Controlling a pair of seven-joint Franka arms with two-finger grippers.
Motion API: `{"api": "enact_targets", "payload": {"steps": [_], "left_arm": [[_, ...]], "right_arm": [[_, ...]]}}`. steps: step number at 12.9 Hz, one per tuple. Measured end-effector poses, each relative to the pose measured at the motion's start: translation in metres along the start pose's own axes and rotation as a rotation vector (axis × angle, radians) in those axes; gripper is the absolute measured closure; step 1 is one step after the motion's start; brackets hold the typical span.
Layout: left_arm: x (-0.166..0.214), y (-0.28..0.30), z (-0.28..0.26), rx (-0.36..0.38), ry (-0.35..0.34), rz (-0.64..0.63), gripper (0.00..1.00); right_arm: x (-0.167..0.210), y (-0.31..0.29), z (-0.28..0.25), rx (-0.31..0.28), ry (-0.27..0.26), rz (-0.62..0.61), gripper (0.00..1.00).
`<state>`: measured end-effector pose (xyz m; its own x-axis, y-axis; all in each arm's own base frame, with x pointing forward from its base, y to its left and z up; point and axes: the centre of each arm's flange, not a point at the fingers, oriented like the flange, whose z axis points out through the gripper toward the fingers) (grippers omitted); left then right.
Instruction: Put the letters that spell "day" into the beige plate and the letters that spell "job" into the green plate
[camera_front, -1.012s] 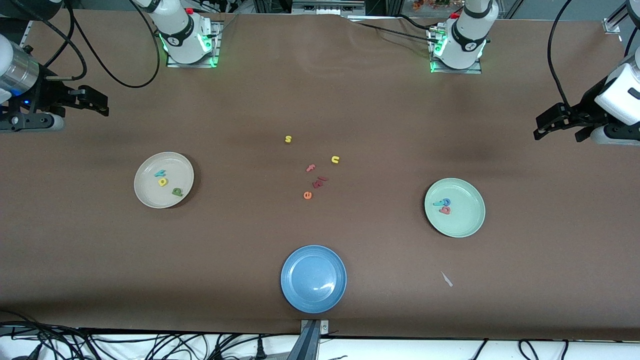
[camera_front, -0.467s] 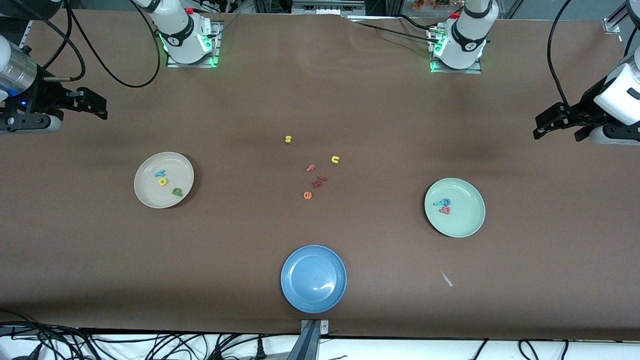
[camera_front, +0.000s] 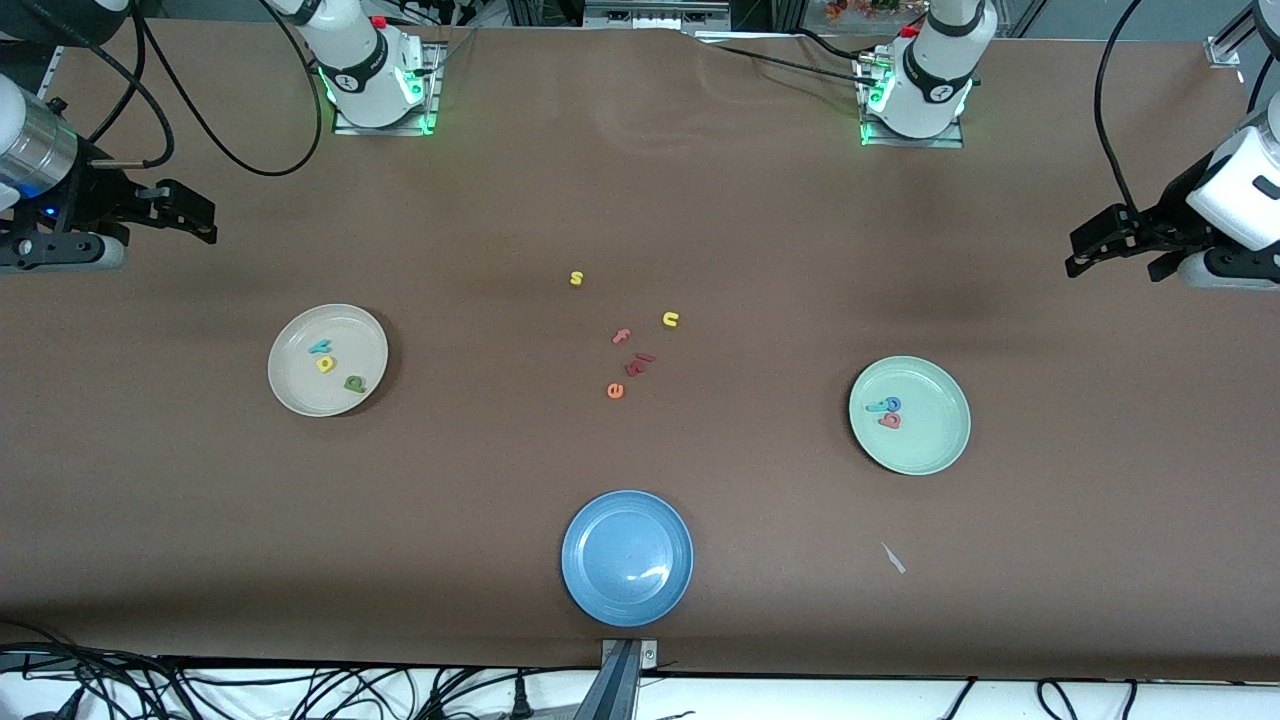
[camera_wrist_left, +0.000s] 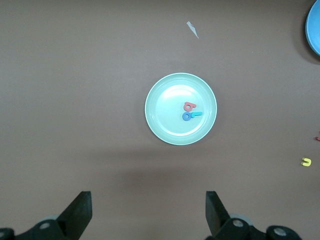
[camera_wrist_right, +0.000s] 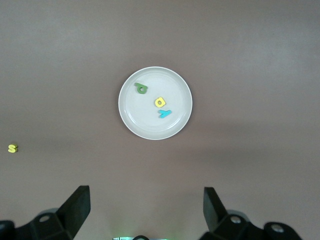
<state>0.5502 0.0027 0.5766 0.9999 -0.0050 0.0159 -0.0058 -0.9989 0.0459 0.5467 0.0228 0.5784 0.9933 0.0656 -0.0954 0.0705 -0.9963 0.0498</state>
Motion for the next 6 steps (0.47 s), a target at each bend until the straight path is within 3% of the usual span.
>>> {"api": "enact_targets", "payload": {"steps": [6], "left_arm": [[-0.0016,0.0012,0.0012,0.000,-0.015,0.002,0.00]], "right_arm": [[0.0000,0.0000,-0.0001,0.000,0.000,0.000,0.00]]}}
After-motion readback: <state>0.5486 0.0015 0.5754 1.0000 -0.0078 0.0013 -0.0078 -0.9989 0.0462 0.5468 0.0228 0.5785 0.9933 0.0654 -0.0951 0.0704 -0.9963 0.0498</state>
